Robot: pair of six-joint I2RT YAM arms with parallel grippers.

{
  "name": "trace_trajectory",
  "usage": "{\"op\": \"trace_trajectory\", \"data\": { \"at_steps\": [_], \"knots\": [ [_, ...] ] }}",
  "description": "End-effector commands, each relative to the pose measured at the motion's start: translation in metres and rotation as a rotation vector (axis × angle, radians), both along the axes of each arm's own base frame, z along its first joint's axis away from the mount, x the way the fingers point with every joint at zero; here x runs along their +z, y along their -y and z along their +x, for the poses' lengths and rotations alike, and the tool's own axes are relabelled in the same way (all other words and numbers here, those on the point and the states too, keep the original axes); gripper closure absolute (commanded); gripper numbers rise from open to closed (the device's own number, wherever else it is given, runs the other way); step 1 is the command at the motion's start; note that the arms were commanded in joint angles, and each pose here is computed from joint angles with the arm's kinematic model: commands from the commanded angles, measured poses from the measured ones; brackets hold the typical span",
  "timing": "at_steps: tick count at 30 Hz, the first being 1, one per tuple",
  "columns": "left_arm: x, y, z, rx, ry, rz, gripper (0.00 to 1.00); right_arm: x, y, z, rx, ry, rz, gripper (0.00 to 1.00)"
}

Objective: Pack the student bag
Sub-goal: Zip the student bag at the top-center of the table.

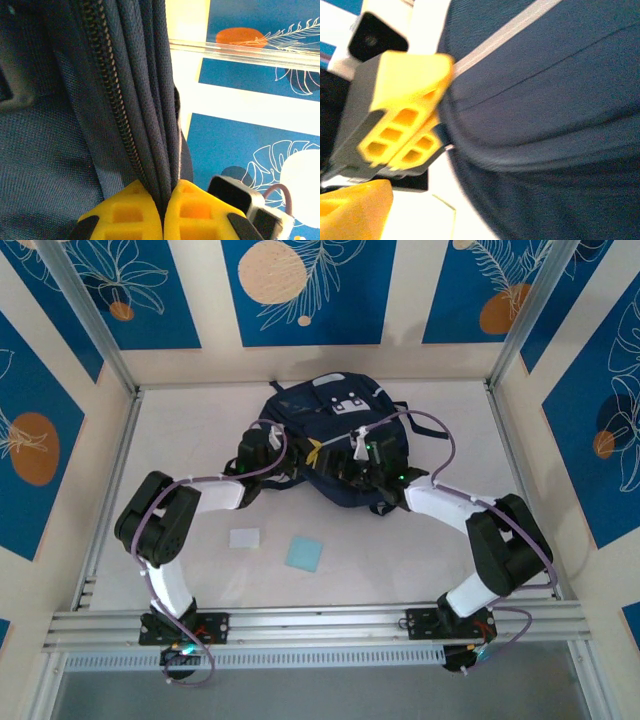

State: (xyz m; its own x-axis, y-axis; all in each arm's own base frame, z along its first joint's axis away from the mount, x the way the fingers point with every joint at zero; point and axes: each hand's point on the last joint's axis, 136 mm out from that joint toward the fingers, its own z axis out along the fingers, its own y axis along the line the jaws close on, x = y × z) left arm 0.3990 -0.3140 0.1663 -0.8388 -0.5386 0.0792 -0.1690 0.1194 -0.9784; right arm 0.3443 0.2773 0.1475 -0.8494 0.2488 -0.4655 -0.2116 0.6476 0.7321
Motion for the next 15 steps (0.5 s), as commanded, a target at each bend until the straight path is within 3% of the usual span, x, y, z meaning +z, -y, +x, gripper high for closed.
{"op": "trace_trajectory", "data": {
  "at_steps": [1,11,15],
  "knots": [
    [0.057,0.02,-0.012,-0.083,0.185,-0.085,1.0,0.03,-0.011,-0.005,0.056,0.099,0.021,0.08],
    [0.051,0.019,-0.01,-0.07,0.187,-0.067,1.0,0.04,-0.022,-0.014,0.093,0.137,-0.02,0.15],
    [0.049,0.02,-0.01,-0.071,0.186,-0.067,1.0,0.022,-0.01,-0.007,0.031,0.123,-0.108,0.27]
  ]
}}
